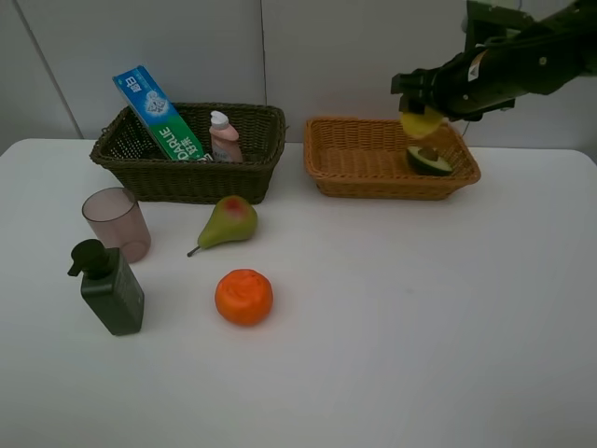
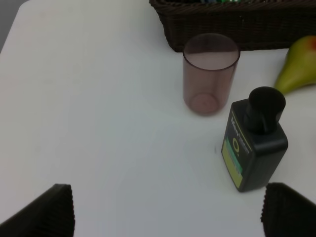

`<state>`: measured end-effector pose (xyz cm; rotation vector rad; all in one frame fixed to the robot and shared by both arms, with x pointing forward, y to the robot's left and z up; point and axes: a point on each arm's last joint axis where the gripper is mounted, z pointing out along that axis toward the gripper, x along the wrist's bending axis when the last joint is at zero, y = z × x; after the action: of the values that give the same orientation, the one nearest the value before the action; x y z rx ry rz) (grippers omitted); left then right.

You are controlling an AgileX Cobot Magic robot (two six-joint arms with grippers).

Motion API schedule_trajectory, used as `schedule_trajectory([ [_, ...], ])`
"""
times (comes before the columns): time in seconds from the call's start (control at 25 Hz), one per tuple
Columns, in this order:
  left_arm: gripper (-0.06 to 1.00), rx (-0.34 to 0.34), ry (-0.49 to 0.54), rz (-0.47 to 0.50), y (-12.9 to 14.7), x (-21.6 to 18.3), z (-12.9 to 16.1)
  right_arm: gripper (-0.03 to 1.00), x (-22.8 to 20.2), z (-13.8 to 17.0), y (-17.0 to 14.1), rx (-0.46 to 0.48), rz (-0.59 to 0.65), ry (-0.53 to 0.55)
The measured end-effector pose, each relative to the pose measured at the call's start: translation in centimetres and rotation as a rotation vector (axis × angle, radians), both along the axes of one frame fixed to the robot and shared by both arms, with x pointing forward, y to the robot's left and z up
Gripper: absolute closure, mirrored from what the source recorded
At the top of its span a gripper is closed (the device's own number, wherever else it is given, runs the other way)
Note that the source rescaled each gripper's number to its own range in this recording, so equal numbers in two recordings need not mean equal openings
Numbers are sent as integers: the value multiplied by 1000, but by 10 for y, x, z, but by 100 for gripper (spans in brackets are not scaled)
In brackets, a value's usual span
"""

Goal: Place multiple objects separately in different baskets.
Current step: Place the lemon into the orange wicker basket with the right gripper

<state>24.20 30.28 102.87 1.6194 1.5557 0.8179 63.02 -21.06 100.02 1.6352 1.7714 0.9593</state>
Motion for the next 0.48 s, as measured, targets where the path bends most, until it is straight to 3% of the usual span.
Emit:
schedule_trajectory([
  [0.24, -6, 0, 0, 0, 0, 0, 0, 58, 12, -38, -6, -4, -12, 61],
  [0.48, -6, 0, 0, 0, 0, 0, 0, 58, 18, -54, -3, 12, 7, 52],
])
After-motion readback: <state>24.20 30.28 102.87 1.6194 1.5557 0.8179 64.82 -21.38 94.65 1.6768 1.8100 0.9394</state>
